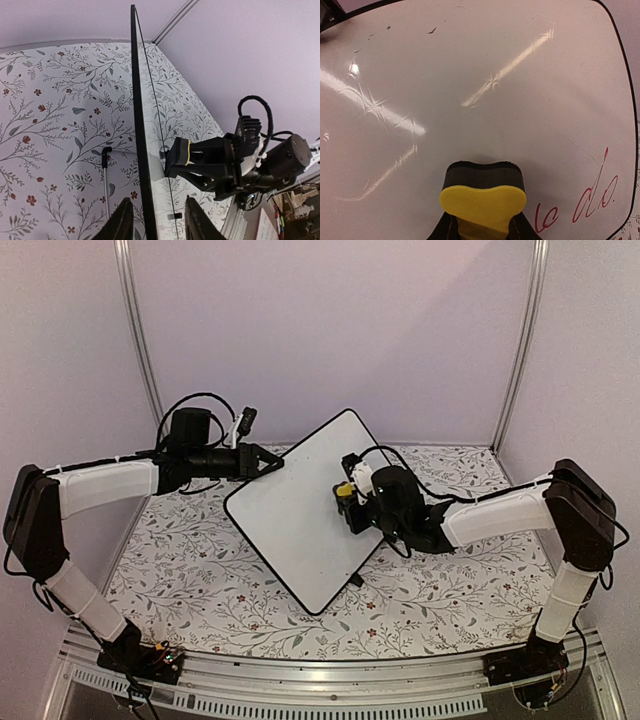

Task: Erase the whiteboard
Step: Erase the whiteboard at the center of the board.

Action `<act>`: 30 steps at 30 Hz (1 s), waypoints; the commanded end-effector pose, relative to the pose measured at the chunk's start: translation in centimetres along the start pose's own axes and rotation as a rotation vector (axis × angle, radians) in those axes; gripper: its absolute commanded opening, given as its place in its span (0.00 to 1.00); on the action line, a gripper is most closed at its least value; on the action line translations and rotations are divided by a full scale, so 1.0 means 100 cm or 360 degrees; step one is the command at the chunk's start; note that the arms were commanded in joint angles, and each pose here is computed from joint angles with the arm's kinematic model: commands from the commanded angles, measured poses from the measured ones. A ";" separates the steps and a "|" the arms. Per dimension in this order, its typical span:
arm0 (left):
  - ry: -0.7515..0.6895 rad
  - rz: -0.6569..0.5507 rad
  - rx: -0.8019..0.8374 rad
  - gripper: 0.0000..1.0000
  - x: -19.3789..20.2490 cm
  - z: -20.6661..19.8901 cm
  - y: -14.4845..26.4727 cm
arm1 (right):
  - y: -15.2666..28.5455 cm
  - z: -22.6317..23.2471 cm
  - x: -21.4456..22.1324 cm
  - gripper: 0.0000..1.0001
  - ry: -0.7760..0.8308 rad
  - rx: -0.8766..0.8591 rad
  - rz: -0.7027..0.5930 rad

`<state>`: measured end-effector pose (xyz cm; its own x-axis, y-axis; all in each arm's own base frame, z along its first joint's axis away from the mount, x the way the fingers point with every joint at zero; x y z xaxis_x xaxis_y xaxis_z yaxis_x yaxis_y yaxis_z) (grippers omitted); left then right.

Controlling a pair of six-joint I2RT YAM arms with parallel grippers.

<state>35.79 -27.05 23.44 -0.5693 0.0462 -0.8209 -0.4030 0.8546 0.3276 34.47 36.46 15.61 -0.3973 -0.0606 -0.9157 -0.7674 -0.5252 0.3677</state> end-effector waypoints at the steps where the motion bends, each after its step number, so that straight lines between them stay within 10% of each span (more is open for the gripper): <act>1: -0.0033 -0.0046 -0.0008 0.39 -0.010 -0.001 0.006 | -0.001 -0.013 0.033 0.00 -0.0007 0.0036 0.0098; 13: -0.0142 -0.0178 -0.0273 0.99 -0.035 0.010 0.034 | 0.016 -0.023 0.054 0.00 -0.0050 0.0041 0.0142; 30: -0.0207 -0.0590 -0.1414 1.00 -0.077 0.111 0.162 | 0.037 -0.017 0.022 0.00 -0.0064 -0.0036 0.0017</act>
<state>40.38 -12.31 31.46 -0.2604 -0.0543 -0.9640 -0.9290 0.2862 0.2349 31.13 32.77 11.71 -0.4667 -0.0704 -0.8816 -0.7353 -0.5231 0.4309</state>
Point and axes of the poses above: each gripper's point midway between its finger pads, its own y axis back along the fingers, its own z axis along the line the jaws close on, x = y × z, the point moved 2 cm from there along y, back along the fingers, and after that the axes turned 11 degrees about -y, right-handed, at the moved point
